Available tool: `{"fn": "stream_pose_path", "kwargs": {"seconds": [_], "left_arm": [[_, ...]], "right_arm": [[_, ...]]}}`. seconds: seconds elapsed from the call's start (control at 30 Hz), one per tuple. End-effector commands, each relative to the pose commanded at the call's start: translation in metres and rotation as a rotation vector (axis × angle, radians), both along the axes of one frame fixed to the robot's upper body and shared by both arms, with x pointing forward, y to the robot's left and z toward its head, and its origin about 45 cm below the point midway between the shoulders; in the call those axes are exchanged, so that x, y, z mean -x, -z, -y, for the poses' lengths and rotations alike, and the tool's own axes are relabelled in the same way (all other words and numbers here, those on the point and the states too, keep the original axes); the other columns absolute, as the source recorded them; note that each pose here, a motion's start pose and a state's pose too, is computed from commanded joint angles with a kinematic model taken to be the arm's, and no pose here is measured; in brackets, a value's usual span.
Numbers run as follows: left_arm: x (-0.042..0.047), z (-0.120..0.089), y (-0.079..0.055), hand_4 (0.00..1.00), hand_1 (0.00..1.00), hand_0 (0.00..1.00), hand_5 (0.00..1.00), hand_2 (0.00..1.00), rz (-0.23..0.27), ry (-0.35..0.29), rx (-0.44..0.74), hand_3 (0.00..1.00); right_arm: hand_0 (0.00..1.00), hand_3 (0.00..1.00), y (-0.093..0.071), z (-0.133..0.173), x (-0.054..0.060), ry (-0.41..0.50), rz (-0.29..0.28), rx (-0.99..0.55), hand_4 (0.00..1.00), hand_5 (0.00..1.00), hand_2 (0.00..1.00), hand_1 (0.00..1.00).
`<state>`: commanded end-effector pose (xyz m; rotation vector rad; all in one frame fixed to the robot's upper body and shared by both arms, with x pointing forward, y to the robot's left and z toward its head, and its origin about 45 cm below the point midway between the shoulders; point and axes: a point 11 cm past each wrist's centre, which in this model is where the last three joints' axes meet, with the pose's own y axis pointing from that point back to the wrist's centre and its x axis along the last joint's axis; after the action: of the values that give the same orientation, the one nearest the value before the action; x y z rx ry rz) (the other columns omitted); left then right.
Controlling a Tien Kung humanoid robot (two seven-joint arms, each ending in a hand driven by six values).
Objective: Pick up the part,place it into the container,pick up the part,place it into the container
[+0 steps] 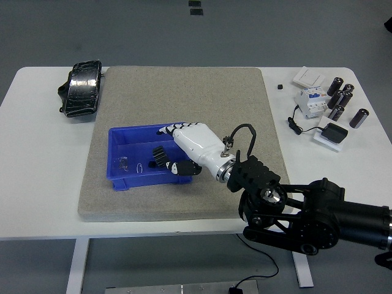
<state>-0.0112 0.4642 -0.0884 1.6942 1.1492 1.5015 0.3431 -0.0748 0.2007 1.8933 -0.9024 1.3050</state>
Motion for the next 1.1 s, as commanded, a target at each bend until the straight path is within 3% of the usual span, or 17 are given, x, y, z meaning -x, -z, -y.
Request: {"fn": "stream_pose_path", "kwargs": {"seconds": [0.17,0.4,0.43,0.5,0.73,1.1], "left_arm": [[-0.0011,0.000,0.000,0.577,0.663,0.681,0.518,0.604,0.002,0.001,0.001,0.561],[-0.0017,0.001,0.000,0.575,0.663,0.681,0.518,0.604,0.003,0.000,0.001,0.559],[-0.0019,0.000,0.000,0.574,0.663,0.681,0.515,0.604,0.004,0.001,0.001,0.560],[-0.0024,0.000,0.000,0.574,0.663,0.681,0.515,0.604,0.005,0.001,0.000,0.560],[-0.0028,0.002,0.001,0.564,0.663,0.680,0.508,0.602,0.006,0.001,0.003,0.559],[-0.0034,0.002,0.001,0.546,0.663,0.681,0.493,0.600,0.007,0.002,0.002,0.559]], "right_arm": [[0.708,0.932,-0.006,0.006,-0.006,0.030,-0.010,-0.042,0.821,0.370,0.881,0.829],[0.686,0.899,-0.027,0.045,-0.040,0.185,0.023,-0.121,0.824,0.377,0.852,0.802],[0.654,0.867,-0.025,0.052,-0.046,0.207,0.023,-0.109,0.810,0.369,0.811,0.749],[0.654,0.867,-0.019,0.063,-0.053,0.239,0.013,-0.084,0.810,0.369,0.811,0.749],[0.629,0.841,0.018,0.092,-0.063,0.316,-0.055,0.013,0.802,0.365,0.789,0.724],[0.592,0.808,0.049,0.111,-0.061,0.344,-0.110,0.081,0.788,0.361,0.756,0.691]]}}
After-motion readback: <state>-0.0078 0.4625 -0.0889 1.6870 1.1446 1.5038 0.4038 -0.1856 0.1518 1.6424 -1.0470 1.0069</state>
